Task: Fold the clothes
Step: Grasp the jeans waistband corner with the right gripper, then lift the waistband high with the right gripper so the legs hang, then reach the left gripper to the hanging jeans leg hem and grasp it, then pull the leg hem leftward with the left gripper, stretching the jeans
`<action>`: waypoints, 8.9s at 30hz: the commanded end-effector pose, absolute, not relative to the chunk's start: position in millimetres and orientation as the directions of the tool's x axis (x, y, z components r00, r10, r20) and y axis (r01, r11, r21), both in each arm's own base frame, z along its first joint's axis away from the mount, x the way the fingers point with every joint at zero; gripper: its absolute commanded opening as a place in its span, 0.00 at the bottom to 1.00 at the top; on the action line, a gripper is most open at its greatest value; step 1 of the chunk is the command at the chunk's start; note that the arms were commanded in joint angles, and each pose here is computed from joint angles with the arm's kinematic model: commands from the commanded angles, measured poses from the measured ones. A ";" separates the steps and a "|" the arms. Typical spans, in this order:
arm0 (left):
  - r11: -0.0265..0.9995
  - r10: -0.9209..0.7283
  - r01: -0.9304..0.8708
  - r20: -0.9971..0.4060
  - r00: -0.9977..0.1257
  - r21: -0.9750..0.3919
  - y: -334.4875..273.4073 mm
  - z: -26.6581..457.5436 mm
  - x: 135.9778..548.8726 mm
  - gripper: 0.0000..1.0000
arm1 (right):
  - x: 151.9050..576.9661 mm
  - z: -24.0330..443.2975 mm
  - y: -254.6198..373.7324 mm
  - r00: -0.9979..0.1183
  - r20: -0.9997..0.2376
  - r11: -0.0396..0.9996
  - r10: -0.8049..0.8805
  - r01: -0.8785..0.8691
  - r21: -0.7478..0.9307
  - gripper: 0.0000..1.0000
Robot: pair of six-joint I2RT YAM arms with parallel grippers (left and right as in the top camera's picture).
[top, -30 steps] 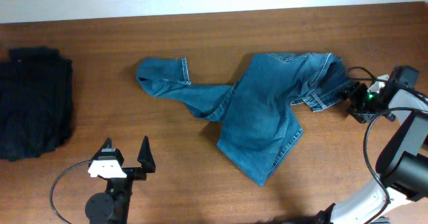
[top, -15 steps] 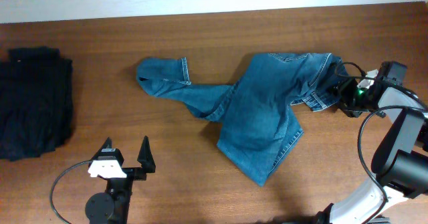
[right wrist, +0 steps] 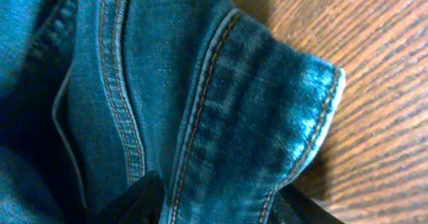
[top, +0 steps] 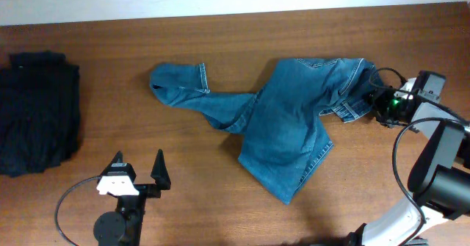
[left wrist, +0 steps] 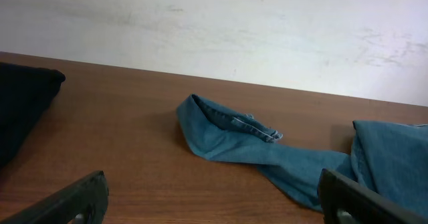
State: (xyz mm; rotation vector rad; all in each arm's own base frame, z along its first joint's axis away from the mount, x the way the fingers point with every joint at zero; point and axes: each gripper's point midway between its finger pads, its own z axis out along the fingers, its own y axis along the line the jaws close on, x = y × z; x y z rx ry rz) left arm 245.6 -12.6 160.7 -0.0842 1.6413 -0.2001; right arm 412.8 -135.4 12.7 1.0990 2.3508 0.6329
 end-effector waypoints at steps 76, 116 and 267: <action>0.949 -0.155 0.279 -0.988 0.019 -0.144 -46.3 208.8 234.8 0.99 | 363.7 482.9 73.6 -0.445 -0.889 0.977 -0.104 -0.215 -0.006 0.04; 0.826 -0.126 0.300 -0.675 -0.727 -0.477 -93.0 415.6 284.5 0.99 | 305.2 618.3 81.9 -0.036 -0.996 0.948 0.084 -0.304 0.091 0.04; 0.895 0.088 0.316 -0.570 -0.817 -0.314 -284.9 216.4 305.3 0.78 | 330.0 642.9 57.8 0.090 -0.993 0.986 0.080 -0.151 0.065 0.04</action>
